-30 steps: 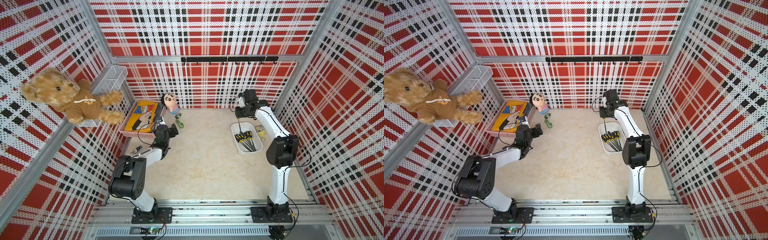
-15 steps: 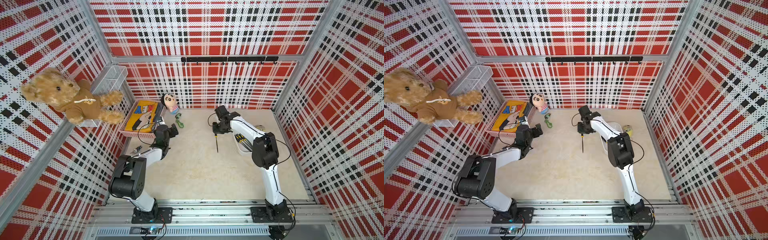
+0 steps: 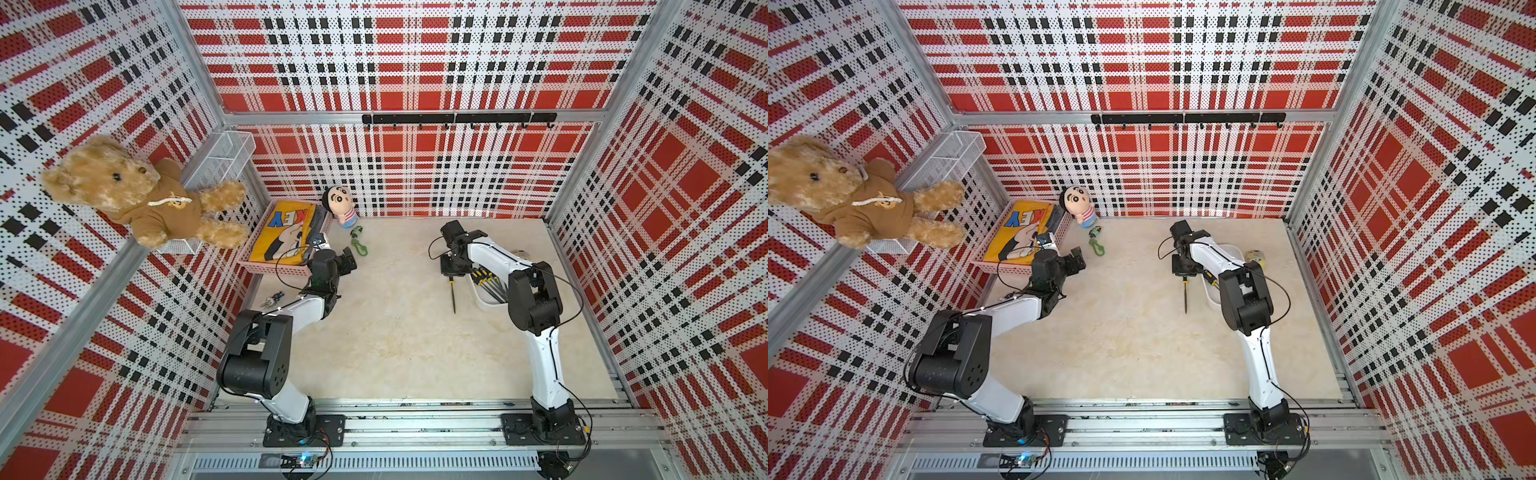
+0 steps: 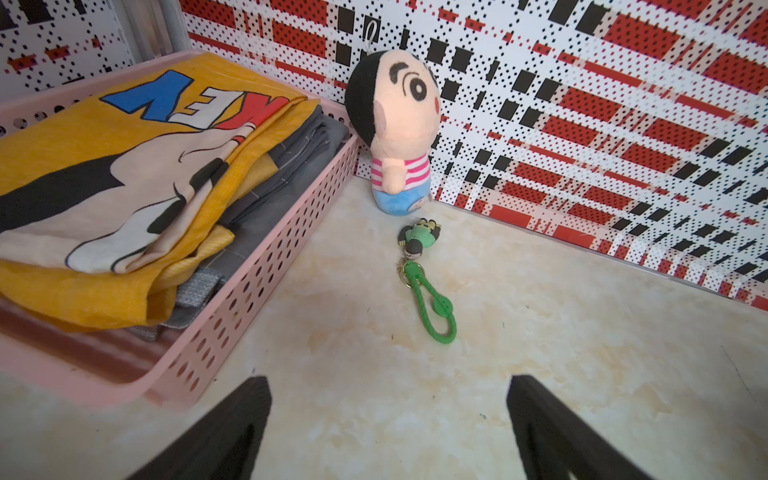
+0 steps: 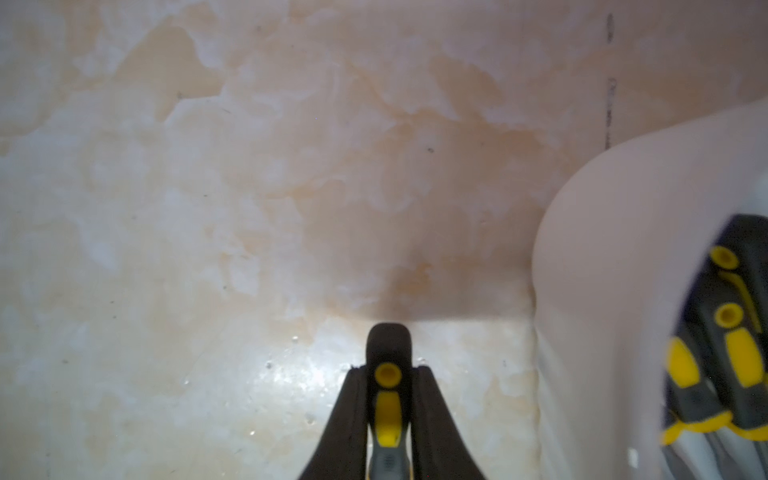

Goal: Take the file tool out of the storage box
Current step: Place the file tool at the center of the board.

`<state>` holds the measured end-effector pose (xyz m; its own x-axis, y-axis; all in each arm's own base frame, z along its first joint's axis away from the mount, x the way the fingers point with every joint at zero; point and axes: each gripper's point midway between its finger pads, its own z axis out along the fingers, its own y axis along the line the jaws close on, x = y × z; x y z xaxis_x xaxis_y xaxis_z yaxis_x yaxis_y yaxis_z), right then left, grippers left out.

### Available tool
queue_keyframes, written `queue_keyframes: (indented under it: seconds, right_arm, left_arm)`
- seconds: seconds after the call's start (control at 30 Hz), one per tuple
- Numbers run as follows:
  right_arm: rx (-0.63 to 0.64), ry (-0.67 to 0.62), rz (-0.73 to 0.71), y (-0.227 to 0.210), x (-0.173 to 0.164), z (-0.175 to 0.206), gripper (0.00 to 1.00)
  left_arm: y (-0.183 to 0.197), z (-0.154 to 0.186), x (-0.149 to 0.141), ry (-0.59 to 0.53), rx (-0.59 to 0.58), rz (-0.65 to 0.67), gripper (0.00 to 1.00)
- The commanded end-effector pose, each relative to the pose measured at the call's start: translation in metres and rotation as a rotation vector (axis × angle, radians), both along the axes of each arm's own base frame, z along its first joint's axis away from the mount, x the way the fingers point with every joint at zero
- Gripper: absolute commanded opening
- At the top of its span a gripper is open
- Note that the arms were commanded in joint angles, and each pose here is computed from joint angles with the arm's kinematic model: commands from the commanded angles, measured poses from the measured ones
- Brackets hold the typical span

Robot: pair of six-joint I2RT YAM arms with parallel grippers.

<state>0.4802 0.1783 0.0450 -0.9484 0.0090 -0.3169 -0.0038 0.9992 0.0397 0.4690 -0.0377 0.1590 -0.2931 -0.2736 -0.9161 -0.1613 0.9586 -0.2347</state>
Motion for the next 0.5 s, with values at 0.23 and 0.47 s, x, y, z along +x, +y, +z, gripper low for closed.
queue_keyframes:
  seconds: [0.23, 0.47]
  right_arm:
    - [-0.061, 0.018, 0.005, -0.018, -0.001, -0.016, 0.11]
    - [-0.052, 0.008, 0.004, -0.016, 0.001, -0.014, 0.37]
  left_arm:
    - [-0.002, 0.001, -0.003, 0.007, 0.002, -0.009, 0.96]
    - [0.0, 0.0, -0.004, 0.01, 0.005, -0.004, 0.96]
